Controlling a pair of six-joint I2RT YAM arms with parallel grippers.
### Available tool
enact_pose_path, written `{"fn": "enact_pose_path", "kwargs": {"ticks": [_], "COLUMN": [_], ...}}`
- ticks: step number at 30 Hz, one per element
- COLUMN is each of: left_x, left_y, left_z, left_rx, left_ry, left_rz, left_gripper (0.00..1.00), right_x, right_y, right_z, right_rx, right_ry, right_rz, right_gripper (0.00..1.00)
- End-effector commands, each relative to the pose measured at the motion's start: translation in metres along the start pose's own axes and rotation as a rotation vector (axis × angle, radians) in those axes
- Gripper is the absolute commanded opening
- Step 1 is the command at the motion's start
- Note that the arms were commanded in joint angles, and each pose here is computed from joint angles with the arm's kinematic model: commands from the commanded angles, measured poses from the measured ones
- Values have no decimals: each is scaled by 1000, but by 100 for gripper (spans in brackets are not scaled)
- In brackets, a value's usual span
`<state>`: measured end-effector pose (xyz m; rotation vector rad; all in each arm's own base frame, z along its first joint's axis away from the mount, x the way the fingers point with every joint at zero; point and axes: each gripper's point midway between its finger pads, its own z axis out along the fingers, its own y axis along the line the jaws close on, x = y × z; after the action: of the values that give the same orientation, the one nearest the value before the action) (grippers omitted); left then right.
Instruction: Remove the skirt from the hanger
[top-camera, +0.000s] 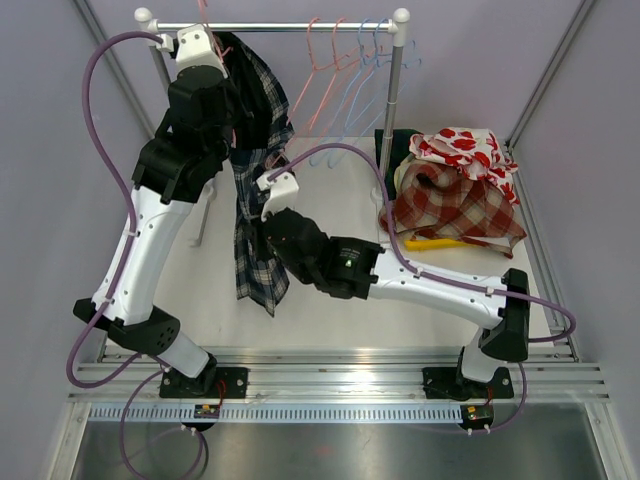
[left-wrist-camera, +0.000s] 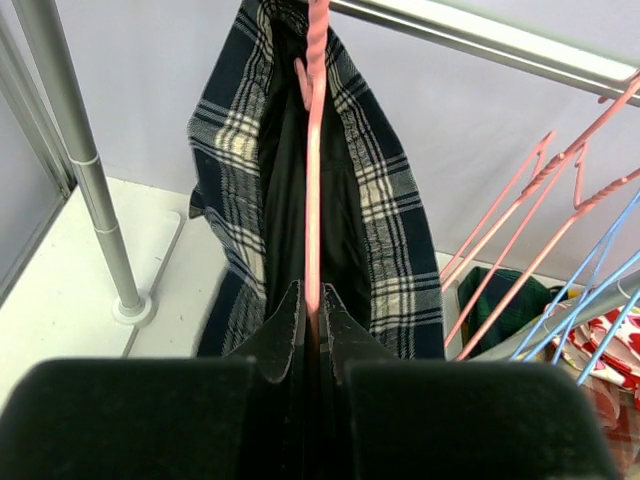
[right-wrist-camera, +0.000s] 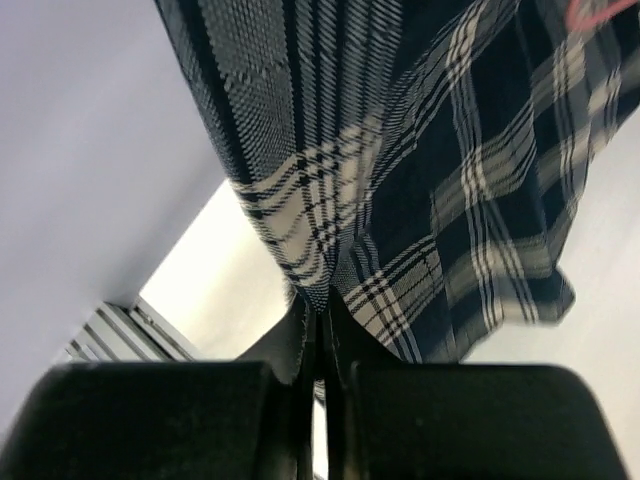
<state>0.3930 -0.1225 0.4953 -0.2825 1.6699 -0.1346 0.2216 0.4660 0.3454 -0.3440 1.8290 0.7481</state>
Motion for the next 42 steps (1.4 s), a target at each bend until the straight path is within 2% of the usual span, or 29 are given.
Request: {"fn": "enact_pose_path", "kwargs": {"ticks": [1, 8, 11, 14, 15, 18, 19, 20, 22, 27, 30, 31, 32, 33, 34, 36, 37, 42], "left_x": [-85, -101, -99, -89, -70, -47, -11, -9, 29, 54, 45, 44, 40, 31, 26, 13, 11, -15], "left_y": [2, 16, 18, 13, 9, 17, 18, 26, 34, 48, 53, 52, 50, 43, 39, 25, 18, -21], "left_z": [-31, -21, -19, -32, -36, -61, -60, -77, -85, -115, -116, -112, -110, -104, -101, -89, -80, -50], "left_rx": [34, -30, -36, 35, 65, 95, 111, 127, 132, 160, 138, 133, 135, 151, 165, 203, 211, 282], "left_ry": [-254, -312, -293, -235, -162, -75, 25, 36, 156, 279, 259, 254, 242, 197, 170, 95, 81, -19], "left_rz": [-127, -61, -41, -3, 37, 62, 109, 96, 113, 130, 152, 154, 156, 153, 149, 145, 148, 132], "left_gripper": [0, 0, 0, 0, 0, 0, 0, 0, 0, 0, 0, 0, 0, 0, 0, 0, 0, 0], "right_x": [26, 104, 120, 109, 101, 66, 53, 37, 23, 32, 52, 61, 84, 85, 115, 125, 145, 176], "right_y": [20, 23, 15, 11, 11, 5, -9, -12, -35, -63, -71, -70, -80, -80, -94, -94, -109, -131], "right_z": [-24, -87, -97, -97, -96, -83, -69, -60, -32, -4, -8, -11, -16, -26, -34, -57, -67, -118], "right_rx": [-22, 34, 70, 90, 92, 144, 165, 165, 186, 239, 252, 239, 252, 236, 263, 243, 290, 360], "right_ry": [25, 136, 164, 119, 94, 20, 26, 17, 32, 66, 113, 135, 180, 179, 225, 223, 240, 281], "right_rz": [7, -64, -32, -16, -20, -77, -90, -68, -40, -72, -55, -5, 1, 39, 55, 77, 75, 9], "right_gripper": [0, 0, 0, 0, 0, 0, 0, 0, 0, 0, 0, 0, 0, 0, 0, 0, 0, 0]}}
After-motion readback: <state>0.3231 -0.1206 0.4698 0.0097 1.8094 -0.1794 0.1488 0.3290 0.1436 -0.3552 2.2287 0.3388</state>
